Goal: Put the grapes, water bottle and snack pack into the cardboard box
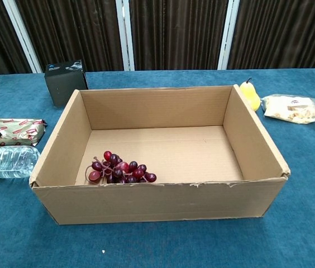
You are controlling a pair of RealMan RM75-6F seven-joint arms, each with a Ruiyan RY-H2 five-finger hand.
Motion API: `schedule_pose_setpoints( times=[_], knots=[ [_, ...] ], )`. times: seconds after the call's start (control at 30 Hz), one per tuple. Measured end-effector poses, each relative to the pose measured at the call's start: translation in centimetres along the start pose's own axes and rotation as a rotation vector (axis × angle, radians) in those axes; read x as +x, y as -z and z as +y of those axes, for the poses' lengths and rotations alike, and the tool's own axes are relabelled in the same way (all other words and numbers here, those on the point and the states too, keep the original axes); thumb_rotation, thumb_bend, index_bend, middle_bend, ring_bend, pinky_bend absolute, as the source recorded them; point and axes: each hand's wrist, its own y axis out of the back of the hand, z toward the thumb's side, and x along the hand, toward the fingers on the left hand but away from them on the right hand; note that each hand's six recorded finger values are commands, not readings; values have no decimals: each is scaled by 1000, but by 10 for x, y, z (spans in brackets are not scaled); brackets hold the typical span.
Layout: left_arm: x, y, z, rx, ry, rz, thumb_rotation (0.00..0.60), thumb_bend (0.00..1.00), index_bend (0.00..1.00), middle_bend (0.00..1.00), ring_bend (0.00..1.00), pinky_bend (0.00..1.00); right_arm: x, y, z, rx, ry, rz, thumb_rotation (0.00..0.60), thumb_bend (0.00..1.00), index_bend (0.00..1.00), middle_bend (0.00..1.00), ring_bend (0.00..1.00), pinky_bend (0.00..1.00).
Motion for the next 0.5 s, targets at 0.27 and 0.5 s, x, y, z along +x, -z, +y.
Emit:
schedule_pose_setpoints(
  times=[0.27,0.5],
  knots=[
    [11,-25,-5,24,-48,-39,600,333,751,525,437,480,3,-2,-1,-2,-13,20,600,1,0,0,0,0],
    [5,-37,12,8,-237,-48,600,578,896,658,553,544,6,-2,0,-3,-10,29,600,1,0,0,0,0]
  ],
)
